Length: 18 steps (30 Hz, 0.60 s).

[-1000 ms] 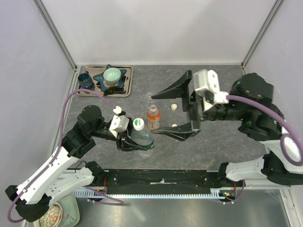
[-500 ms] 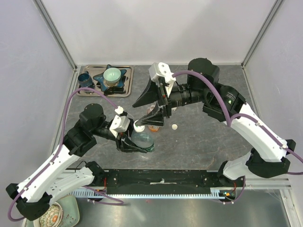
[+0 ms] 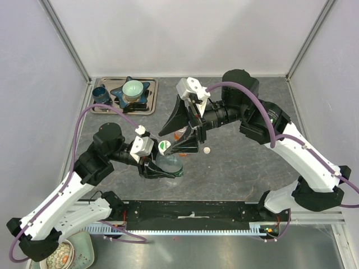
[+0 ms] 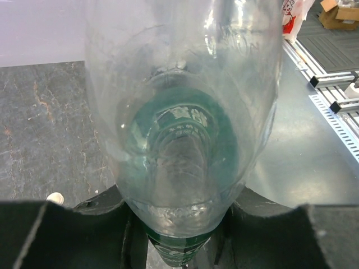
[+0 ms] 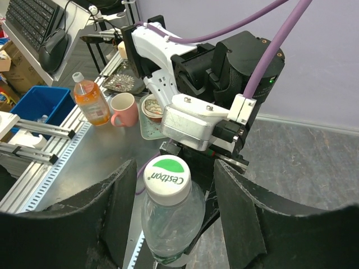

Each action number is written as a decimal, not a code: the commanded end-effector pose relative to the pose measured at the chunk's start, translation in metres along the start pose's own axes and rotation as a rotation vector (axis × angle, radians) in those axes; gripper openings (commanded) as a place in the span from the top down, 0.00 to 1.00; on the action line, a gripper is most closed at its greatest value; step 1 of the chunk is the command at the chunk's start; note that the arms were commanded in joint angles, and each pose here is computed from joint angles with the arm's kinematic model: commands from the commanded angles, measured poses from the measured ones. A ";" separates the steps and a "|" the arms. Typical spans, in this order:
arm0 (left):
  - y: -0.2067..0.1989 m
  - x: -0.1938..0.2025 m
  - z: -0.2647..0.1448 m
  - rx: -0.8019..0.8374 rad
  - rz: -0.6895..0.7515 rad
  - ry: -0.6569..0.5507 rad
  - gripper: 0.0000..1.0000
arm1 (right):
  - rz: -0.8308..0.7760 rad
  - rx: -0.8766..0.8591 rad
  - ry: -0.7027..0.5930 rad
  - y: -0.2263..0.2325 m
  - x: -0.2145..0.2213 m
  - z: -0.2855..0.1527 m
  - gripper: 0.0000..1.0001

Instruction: Screw on the bottle caps

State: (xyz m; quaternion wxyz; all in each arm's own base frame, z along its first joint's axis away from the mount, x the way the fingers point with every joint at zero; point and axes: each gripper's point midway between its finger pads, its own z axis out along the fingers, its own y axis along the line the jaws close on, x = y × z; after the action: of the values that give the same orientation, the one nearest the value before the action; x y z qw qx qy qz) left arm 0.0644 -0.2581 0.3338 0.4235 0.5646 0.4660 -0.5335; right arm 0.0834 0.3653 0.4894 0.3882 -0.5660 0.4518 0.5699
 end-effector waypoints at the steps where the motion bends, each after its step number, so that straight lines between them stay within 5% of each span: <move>1: 0.000 -0.019 -0.004 -0.013 0.082 -0.029 0.98 | -0.012 -0.037 -0.025 0.008 -0.007 -0.002 0.36; 11: 0.009 -0.019 -0.004 -0.062 0.083 -0.027 0.98 | -0.006 -0.047 -0.022 0.009 0.000 -0.002 0.50; 18: 0.016 -0.019 -0.006 -0.108 0.086 -0.026 0.98 | -0.015 -0.013 -0.024 0.003 0.005 -0.002 0.73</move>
State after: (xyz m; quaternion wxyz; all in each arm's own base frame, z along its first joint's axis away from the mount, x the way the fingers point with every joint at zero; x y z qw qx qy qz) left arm 0.0740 -0.2588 0.3332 0.4382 0.5541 0.4817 -0.5186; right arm 0.0818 0.3680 0.4754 0.3719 -0.5679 0.4522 0.5785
